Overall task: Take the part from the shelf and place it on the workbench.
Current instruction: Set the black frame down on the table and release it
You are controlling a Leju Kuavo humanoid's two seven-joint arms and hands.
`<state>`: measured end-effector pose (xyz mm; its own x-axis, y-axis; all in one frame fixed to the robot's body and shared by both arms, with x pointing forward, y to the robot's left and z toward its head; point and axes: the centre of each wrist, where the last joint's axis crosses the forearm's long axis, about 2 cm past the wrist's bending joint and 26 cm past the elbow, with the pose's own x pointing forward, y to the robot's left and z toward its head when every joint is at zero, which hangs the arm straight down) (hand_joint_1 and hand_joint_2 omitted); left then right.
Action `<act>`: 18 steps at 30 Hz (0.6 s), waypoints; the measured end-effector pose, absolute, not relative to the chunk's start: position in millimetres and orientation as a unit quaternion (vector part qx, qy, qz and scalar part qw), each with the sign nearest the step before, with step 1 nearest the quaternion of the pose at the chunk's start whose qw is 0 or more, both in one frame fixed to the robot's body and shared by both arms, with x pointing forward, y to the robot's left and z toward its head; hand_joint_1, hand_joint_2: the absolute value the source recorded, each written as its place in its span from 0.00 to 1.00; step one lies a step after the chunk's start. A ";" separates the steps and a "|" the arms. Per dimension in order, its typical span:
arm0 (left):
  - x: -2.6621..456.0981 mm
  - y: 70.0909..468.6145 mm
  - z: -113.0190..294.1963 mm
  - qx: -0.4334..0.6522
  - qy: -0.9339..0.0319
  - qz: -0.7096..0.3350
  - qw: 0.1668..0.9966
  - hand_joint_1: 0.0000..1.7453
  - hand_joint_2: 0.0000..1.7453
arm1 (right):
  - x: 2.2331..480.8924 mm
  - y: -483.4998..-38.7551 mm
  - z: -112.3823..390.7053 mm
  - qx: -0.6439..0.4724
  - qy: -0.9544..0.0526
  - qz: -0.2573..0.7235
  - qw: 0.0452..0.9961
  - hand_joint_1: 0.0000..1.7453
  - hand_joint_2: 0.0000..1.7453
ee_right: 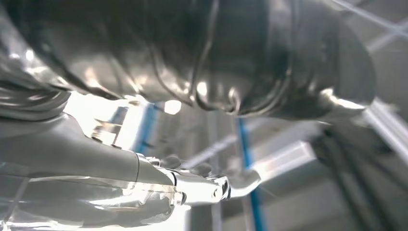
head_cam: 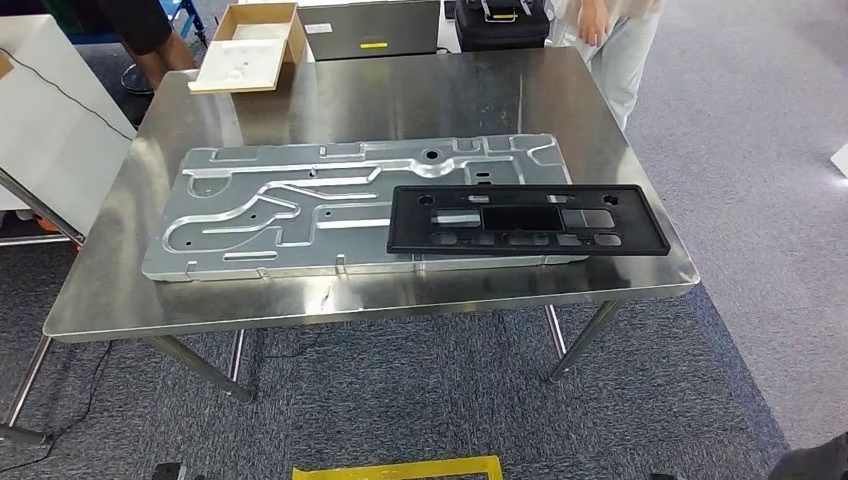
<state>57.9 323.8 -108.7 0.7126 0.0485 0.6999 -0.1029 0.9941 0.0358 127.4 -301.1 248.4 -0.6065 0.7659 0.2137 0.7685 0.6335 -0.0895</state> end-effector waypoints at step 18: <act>47.7 328.9 -109.7 0.056 -0.379 0.065 0.922 0.00 0.00 | 90.6 -333.5 151.9 -0.490 -0.791 -0.049 0.364 0.00 0.00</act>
